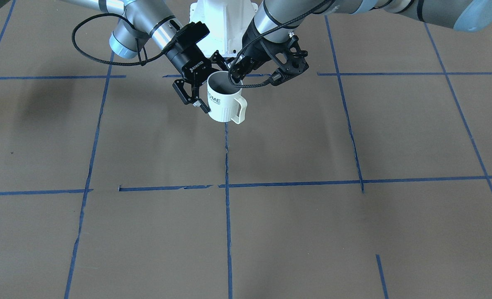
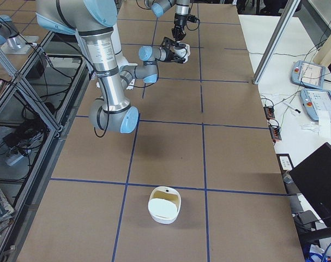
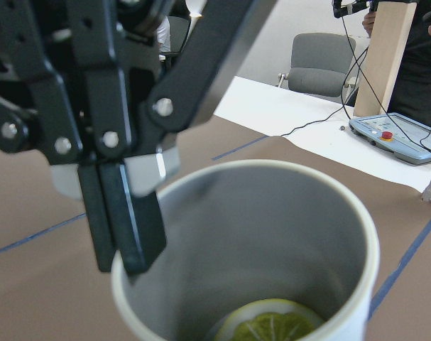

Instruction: Left arm hands cup to right arm to dump lemon

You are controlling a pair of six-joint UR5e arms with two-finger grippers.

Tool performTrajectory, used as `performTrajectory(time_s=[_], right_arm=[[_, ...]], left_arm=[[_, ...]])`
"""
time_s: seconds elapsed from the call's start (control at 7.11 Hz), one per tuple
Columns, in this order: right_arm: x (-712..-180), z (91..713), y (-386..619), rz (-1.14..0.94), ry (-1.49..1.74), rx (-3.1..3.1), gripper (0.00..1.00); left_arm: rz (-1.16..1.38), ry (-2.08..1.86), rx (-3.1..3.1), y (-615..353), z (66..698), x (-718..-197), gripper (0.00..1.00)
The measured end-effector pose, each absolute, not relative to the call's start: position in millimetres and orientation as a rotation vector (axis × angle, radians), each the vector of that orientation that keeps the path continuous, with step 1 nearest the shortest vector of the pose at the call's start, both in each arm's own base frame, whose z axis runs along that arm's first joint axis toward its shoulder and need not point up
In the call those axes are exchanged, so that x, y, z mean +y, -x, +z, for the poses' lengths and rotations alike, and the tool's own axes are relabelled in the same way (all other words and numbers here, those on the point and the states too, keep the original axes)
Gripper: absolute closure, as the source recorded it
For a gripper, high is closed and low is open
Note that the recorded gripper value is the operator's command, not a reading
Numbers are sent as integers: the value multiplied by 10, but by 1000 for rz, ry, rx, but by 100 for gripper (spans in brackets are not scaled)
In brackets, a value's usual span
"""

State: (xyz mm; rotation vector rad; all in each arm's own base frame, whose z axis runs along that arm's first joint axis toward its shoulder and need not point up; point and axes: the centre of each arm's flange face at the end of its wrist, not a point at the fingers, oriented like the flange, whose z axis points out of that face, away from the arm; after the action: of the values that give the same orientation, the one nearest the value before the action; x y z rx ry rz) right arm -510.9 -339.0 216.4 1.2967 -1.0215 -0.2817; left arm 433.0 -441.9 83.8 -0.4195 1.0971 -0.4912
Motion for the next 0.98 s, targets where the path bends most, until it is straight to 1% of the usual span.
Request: performTrajectory(time_s=[0.98], right_arm=[[-3391, 2168, 5111, -283, -1297, -1021, 1]], left_arm=[[-480, 417, 1111, -4383, 841, -4450, 100]])
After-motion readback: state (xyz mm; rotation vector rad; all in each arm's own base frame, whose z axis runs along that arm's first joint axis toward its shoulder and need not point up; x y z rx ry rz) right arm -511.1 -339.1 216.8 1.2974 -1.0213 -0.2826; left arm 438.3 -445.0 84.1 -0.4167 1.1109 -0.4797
